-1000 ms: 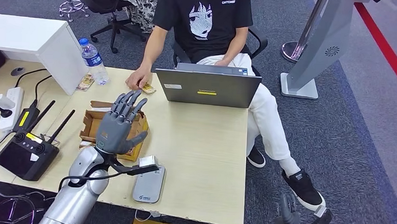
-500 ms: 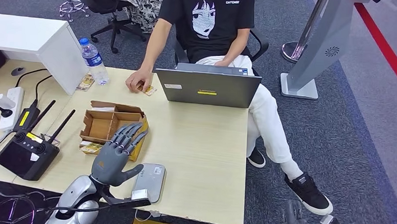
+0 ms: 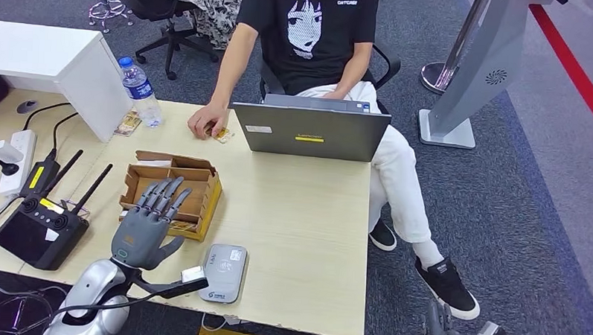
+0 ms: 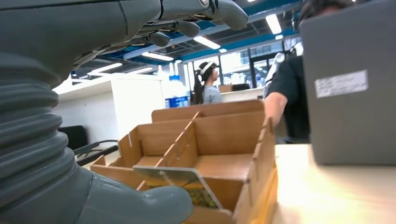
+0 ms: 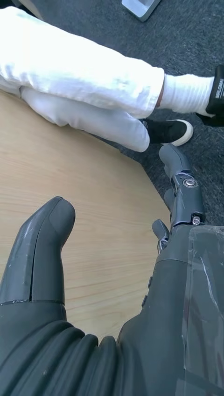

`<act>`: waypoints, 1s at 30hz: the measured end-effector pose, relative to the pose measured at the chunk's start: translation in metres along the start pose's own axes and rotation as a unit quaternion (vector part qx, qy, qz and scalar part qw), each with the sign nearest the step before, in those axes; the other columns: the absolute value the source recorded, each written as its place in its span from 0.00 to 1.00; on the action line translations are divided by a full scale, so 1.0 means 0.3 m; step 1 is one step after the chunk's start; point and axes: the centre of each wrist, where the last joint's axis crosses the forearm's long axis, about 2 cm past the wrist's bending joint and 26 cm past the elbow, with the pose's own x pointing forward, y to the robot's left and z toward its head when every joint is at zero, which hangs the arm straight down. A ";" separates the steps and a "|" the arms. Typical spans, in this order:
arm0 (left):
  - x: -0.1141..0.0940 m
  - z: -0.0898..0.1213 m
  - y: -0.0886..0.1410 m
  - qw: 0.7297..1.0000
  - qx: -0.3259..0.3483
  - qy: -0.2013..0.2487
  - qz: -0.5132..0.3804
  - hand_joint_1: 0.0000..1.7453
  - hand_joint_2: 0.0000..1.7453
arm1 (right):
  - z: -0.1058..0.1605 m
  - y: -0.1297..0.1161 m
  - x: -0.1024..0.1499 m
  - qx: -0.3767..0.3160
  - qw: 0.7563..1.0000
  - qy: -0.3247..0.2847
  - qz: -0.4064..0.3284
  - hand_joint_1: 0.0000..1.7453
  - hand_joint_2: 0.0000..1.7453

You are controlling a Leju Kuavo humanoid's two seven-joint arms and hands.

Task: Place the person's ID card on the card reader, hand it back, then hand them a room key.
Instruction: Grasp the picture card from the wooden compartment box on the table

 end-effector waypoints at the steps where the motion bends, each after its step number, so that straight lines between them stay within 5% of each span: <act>1: -0.008 0.000 -0.003 1.000 -0.003 0.003 -0.001 0.00 1.00 | 0.000 0.000 0.000 0.000 1.000 0.000 0.000 0.00 1.00; 12: -0.053 0.007 -0.027 0.999 -0.027 0.026 -0.004 0.02 1.00 | -0.001 0.001 0.001 0.001 1.000 0.001 0.001 0.00 1.00; 16: -0.061 0.011 -0.033 0.999 -0.035 0.032 -0.004 0.87 1.00 | -0.001 0.001 0.001 0.001 1.000 0.001 0.001 0.00 1.00; 17: -0.064 0.012 -0.035 0.999 -0.039 0.034 -0.003 0.95 1.00 | -0.001 0.001 0.001 0.001 1.000 0.001 0.001 0.00 1.00; 30: -0.090 0.030 -0.038 0.997 -0.070 0.042 0.003 1.00 1.00 | -0.001 0.001 0.001 0.001 1.000 0.000 0.000 0.00 1.00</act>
